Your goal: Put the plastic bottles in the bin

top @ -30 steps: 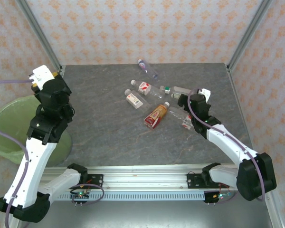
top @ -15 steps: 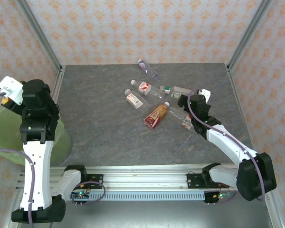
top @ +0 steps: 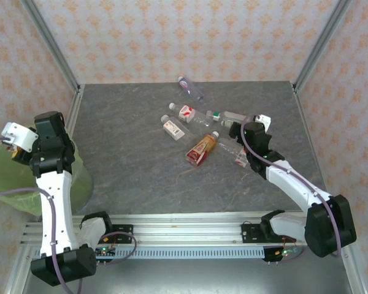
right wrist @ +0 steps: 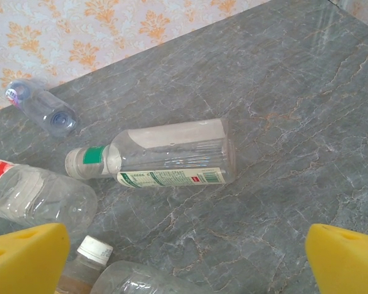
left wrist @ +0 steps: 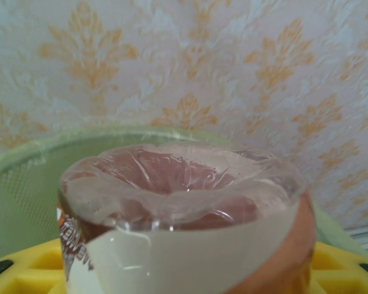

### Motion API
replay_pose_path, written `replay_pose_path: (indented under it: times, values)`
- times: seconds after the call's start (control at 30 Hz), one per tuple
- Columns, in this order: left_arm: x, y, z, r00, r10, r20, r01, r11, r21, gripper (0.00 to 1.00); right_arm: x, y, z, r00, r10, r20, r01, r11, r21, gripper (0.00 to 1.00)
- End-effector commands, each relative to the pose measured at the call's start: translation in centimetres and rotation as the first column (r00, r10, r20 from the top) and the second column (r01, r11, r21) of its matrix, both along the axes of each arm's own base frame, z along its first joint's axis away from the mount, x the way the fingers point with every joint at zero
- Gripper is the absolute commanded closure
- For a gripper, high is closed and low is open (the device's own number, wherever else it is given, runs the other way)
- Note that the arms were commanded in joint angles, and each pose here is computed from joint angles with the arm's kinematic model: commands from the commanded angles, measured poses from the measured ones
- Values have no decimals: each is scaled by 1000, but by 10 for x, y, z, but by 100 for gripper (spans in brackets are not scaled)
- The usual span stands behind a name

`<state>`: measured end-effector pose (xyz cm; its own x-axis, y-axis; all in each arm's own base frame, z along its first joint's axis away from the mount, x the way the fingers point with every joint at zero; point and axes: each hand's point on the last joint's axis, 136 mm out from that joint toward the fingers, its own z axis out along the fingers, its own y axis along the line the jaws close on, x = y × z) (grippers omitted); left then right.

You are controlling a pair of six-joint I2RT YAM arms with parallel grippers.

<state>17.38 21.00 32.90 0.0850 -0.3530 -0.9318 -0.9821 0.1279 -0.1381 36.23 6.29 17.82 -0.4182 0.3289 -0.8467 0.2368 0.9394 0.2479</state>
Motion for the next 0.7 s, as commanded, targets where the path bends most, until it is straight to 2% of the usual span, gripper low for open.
replay_pose_path:
  times: [0.0, 0.13, 0.27, 0.3, 0.37, 0.5, 0.67]
  values:
    - [-14, 0, -17, 996, 79, 28, -78, 996, -45, 46, 4, 1, 7, 1000, 6, 20, -5, 1000, -20, 1]
    - [-31, 2, -20, 984, 171, 45, -169, 985, -45, 45, 3, 1, 6, 1000, 8, 16, -8, 1000, -24, 1]
    - [-46, 1, -15, 966, 250, 71, -248, 968, -33, 38, 3, 1, 4, 1000, 11, 10, -10, 999, -30, 1]
    - [-49, 1, -14, 961, 266, 75, -264, 964, -31, 34, 3, 1, 4, 1000, 10, 11, -10, 999, -31, 1]
    - [-52, 1, -14, 956, 284, 77, -282, 959, -29, 20, 3, 0, 4, 1000, 11, 9, -10, 999, -35, 1]
    - [-61, 0, -11, 942, 324, 85, -323, 946, -21, 3, 4, 1, 7, 1000, 13, 14, -13, 999, -33, 1]
    - [-59, -1, -5, 948, 302, 103, -300, 953, -30, 0, 6, 3, 2, 1000, 18, -9, -18, 999, -38, 1]
